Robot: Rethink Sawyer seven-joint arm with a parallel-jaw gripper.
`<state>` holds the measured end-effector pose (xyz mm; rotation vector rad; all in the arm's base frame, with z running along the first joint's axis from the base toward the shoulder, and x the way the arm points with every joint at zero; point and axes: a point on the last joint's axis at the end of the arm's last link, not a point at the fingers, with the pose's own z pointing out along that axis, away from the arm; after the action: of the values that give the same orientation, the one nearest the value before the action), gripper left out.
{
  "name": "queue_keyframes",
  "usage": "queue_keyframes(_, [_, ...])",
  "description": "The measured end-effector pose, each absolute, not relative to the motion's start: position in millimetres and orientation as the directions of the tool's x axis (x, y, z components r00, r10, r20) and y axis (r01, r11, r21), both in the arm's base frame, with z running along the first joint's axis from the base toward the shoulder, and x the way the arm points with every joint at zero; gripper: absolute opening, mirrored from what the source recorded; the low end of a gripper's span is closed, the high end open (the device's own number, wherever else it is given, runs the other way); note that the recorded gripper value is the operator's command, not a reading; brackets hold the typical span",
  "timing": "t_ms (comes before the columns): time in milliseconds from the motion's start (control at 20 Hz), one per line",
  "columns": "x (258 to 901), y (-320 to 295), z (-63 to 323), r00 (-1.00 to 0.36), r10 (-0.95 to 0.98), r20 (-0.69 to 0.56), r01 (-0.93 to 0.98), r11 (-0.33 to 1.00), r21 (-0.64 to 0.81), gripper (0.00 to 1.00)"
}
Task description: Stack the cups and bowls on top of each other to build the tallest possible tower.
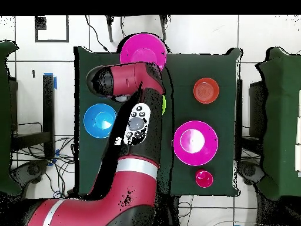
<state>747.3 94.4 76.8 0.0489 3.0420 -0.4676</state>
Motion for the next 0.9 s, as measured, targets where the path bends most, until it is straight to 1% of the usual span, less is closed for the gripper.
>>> queue_keyframes(700, [743.2, 93.5, 70.4, -0.998, 0.021, -0.055, 0.037, 0.953, -0.302, 0.0])
queue_keyframes(900, [733.6, 92.0, 65.7, -0.999, 0.026, -0.034, 0.035, 0.952, -0.302, 0.0])
